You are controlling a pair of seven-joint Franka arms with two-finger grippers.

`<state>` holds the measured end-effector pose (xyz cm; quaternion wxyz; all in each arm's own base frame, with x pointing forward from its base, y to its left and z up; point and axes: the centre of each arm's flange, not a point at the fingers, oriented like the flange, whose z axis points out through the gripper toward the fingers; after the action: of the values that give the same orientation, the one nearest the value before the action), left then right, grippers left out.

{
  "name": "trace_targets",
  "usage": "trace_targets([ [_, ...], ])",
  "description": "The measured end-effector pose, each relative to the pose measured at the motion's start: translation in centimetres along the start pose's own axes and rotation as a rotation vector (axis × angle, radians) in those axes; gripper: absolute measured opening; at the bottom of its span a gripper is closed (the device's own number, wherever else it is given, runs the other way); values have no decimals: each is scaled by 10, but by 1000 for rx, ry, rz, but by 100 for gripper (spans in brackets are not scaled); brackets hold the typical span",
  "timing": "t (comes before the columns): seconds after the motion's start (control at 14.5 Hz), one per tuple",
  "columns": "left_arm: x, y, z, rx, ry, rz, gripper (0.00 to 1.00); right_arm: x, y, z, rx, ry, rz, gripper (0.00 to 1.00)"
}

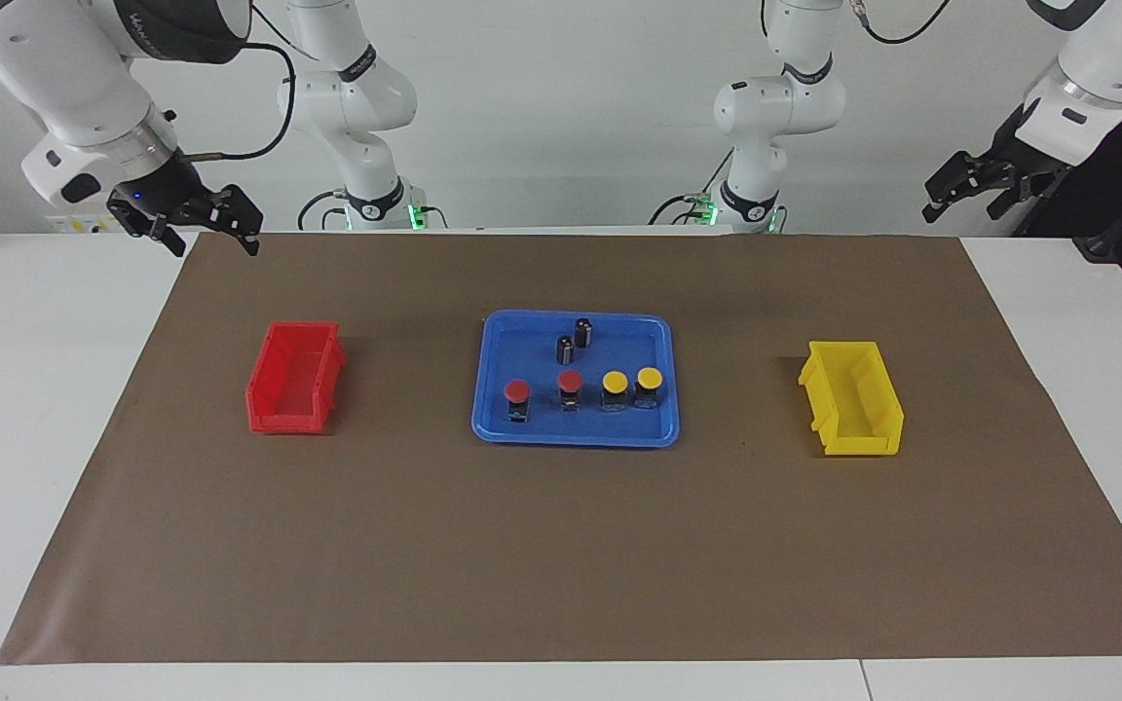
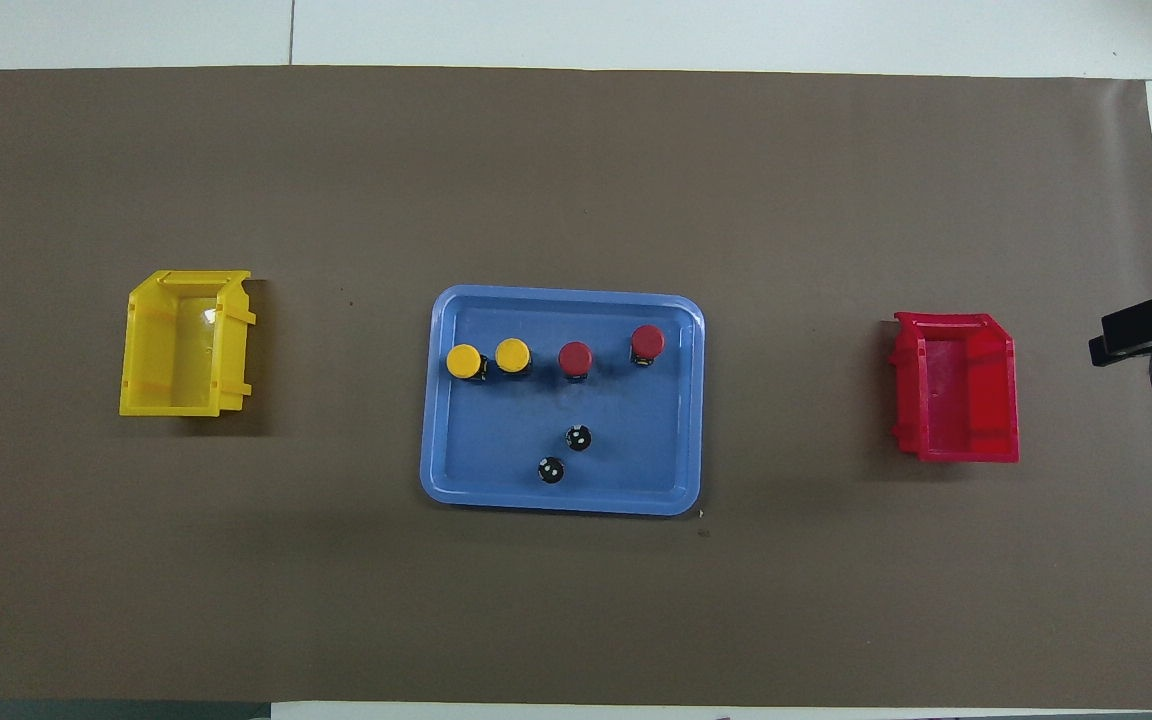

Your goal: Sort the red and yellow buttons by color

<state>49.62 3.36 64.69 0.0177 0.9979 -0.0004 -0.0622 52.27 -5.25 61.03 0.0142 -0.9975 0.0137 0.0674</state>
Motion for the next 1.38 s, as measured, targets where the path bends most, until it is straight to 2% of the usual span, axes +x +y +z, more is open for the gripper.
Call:
trace_targets([
  [0.83, 0, 0, 0, 0, 0, 0, 100, -1, -1, 1, 0, -9, -3, 100],
  [1.38, 0, 0, 0, 0, 0, 0, 100, 5, -41, -22, -34, 27, -43, 100],
])
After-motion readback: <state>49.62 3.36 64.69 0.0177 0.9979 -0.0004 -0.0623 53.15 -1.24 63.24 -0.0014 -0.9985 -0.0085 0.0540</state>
